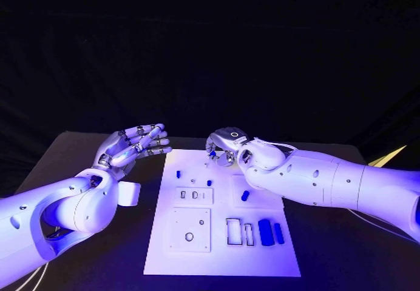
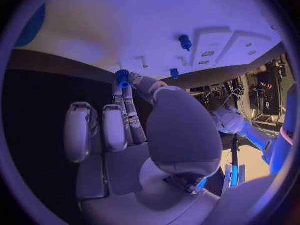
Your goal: Assemble the parts on the task board
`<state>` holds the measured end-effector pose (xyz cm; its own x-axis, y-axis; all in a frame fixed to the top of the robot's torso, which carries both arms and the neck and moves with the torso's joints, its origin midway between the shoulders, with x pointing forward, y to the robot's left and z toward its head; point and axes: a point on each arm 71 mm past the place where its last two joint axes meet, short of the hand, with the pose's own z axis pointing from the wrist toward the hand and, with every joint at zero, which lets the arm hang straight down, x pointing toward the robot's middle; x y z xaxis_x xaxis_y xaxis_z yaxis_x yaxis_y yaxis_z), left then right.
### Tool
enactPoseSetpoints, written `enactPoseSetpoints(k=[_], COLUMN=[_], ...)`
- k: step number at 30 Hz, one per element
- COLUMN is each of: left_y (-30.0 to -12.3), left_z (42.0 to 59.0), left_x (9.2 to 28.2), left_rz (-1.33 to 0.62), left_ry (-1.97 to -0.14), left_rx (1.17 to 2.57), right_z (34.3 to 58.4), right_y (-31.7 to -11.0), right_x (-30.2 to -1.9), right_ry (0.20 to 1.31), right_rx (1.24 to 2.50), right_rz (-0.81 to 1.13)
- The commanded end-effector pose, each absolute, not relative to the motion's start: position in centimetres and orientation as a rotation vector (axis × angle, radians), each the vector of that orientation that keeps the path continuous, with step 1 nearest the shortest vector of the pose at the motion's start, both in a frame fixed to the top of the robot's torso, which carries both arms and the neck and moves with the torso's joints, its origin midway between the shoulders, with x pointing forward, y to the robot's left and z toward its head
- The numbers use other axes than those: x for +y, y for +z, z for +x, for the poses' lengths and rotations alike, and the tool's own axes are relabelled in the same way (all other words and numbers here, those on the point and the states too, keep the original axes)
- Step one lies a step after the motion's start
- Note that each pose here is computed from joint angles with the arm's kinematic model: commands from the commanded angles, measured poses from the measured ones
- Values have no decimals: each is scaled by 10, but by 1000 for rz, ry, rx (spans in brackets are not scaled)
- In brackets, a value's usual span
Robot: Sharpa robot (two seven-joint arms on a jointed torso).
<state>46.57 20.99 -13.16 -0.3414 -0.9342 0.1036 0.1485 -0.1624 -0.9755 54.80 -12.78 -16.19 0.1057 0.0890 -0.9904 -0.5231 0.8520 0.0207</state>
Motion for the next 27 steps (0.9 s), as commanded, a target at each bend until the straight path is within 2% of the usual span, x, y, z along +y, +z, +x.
enactPoseSetpoints(k=[1,27], left_y=[-130,-122], left_z=[466,464], left_x=[207,205], left_rz=[-990,-976], left_ry=[-1647,-1659], left_rx=[1247,1245], right_z=[550,558], right_y=[-161,-162], right_x=[-126,-123], right_ry=[464,447], right_rx=[1395,1399], right_rz=[-382,-384])
